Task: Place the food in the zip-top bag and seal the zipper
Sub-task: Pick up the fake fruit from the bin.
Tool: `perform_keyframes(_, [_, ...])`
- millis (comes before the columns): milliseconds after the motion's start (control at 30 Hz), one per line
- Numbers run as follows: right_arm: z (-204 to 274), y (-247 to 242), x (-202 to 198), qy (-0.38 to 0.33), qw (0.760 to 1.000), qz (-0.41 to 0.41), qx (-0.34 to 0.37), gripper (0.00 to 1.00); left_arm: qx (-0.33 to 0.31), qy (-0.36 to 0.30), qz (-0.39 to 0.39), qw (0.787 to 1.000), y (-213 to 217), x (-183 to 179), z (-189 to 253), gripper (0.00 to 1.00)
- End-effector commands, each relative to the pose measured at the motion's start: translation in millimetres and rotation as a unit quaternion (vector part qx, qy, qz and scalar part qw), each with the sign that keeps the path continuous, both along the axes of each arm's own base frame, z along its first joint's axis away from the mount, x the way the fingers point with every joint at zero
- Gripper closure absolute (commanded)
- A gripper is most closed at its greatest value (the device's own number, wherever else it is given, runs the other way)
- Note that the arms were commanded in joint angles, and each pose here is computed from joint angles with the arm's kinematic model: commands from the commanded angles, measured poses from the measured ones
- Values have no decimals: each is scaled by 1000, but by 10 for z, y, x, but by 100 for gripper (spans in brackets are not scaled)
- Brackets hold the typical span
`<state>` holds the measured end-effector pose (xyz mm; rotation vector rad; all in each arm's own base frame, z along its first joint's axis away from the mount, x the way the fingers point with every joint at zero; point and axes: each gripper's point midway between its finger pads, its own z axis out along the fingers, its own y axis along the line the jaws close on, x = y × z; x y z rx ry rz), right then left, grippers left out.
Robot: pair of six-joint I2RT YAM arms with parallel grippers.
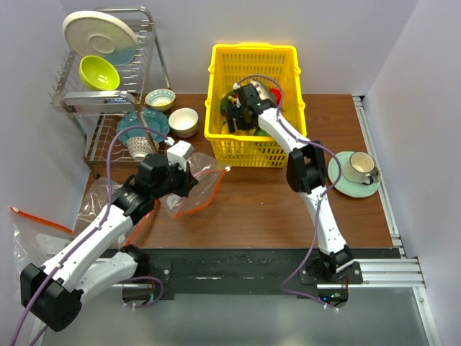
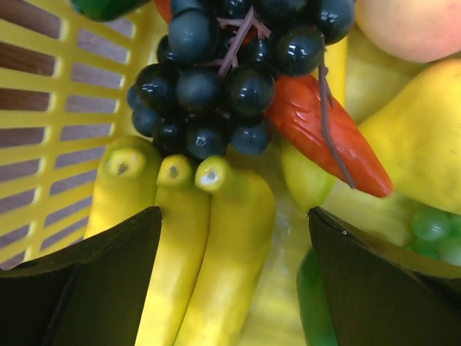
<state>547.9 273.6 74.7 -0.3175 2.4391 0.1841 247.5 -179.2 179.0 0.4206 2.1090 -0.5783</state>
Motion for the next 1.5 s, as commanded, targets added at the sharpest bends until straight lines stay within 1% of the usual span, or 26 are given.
perform_keyframes(0, [-64,103,100,-3,999,-7,31,15,-8,-25,10,1000,-4,89,94,100])
perform_keyframes(100, [-185,66,83,9,1000,-18,24,24,-7,-24,10,1000,0,87,88,100])
perform_keyframes(167, [-164,69,57,14,999,-16,26,38,-7,-24,12,1000,5,89,92,100])
perform_keyframes(200, [-49,75,56,6,999,-15,28,44,-8,-25,12,1000,5,88,97,100])
perform_keyframes(233, [9,37,52,1,1000,-18,25,53,-8,-25,12,1000,5,88,97,100])
perform_keyframes(267, [108,39,66,-11,999,-19,27,55,-8,-25,12,1000,5,88,97,100])
perform_keyframes(300, [397,18,80,-34,999,-23,36,58,-9,-25,12,1000,3,90,100,100])
perform_keyframes(333, [472,7,66,-41,998,-23,36,64,-8,-24,12,1000,5,88,97,100])
perform_keyframes(400, [758,-34,83,-69,996,-30,42,67,-9,-25,12,1000,3,85,102,100])
perform_keyframes(433, [1003,-49,72,-89,994,-31,51,70,-10,-26,12,1000,1,89,108,100])
perform_keyframes(500, [1263,-79,52,-110,992,-33,57,74,-9,-26,12,1000,0,90,103,100])
perform_keyframes(533, [1476,-101,18,-126,989,-32,64,78,-9,-26,12,1000,2,87,105,100])
perform_keyframes(633, [1769,-141,-67,-147,986,-29,74,83,-9,-27,14,1000,11,88,110,100])
perform_keyframes(733, [1961,-183,-151,-160,984,-29,79,87,-9,-29,16,999,21,92,122,100])
perform_keyframes(967, [2291,-401,-285,-188,979,-54,60,88,-11,-34,18,999,30,85,147,100])
perform_keyframes(1000, [2421,-442,-322,-198,976,-56,64,88,-11,-34,19,999,31,89,149,100])
perform_keyframes(1233, [2887,-529,-625,-230,968,-44,92,90,-5,-26,24,999,45,98,98,100])
perform_keyframes(1300, [2903,-534,-701,-229,968,-33,93,90,-3,-25,25,999,50,100,100,100])
perform_keyframes(1333, [3058,-559,-794,-242,964,-27,103,90,-2,-24,27,999,52,108,94,100])
perform_keyframes(1400, [3060,-542,-910,-236,965,-12,113,90,-1,-24,26,999,52,109,90,100])
perform_keyframes(1433, [3201,-568,-1008,-248,961,-7,125,90,-2,-25,26,999,52,110,97,100])
perform_keyframes(1467, [3242,-563,-1072,-249,959,-2,133,90,0,-24,27,999,54,112,85,100])
